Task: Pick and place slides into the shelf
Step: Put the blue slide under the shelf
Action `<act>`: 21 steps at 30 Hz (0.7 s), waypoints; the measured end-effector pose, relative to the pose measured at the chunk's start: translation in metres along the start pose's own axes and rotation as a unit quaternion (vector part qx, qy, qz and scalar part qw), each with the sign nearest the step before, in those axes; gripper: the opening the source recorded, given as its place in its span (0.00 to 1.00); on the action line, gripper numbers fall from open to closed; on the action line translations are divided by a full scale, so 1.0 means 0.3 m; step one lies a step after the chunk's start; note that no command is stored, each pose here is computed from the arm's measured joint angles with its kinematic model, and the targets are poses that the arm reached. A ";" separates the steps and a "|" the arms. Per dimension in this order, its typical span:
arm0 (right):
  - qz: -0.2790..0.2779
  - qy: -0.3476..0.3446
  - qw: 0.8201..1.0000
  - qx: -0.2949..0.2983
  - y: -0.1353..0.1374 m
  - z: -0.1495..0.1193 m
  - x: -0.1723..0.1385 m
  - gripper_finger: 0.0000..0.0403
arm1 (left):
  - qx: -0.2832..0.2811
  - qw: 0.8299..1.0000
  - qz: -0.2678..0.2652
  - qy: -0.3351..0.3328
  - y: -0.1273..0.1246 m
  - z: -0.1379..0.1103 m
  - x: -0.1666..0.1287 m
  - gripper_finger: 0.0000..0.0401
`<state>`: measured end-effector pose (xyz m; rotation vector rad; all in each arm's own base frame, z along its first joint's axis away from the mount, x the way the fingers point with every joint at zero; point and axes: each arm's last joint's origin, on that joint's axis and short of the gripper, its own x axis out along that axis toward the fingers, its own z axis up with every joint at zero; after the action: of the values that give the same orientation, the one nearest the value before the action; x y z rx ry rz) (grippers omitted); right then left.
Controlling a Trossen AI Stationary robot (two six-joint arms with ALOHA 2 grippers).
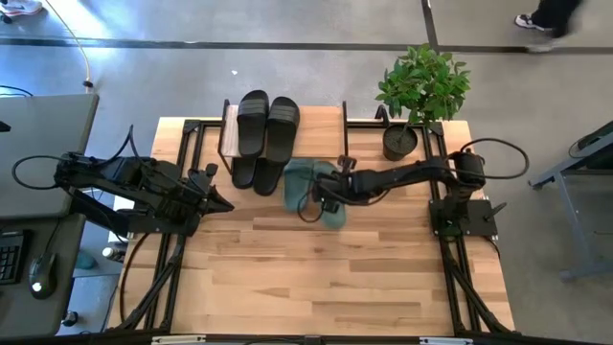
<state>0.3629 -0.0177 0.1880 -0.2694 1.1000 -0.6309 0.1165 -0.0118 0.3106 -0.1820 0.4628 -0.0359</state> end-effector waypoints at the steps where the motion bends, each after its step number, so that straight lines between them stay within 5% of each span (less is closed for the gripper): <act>1: 0.001 -0.001 1.000 0.001 -0.013 0.005 0.010 0.00 | 0.000 1.000 0.000 0.000 0.000 0.000 0.000 0.03; 13: -0.009 0.002 1.000 0.012 -0.116 0.022 0.081 0.00 | 0.000 1.000 0.000 0.000 0.000 0.000 0.000 0.03; 21: 0.001 0.019 0.999 -0.032 -0.080 0.014 0.131 0.00 | 0.000 1.000 0.000 0.000 0.000 0.000 0.000 0.03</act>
<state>0.3704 -0.0607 0.1727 -0.3133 1.1580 -0.6019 0.1165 -0.0118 0.3106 -0.1821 0.4624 -0.0357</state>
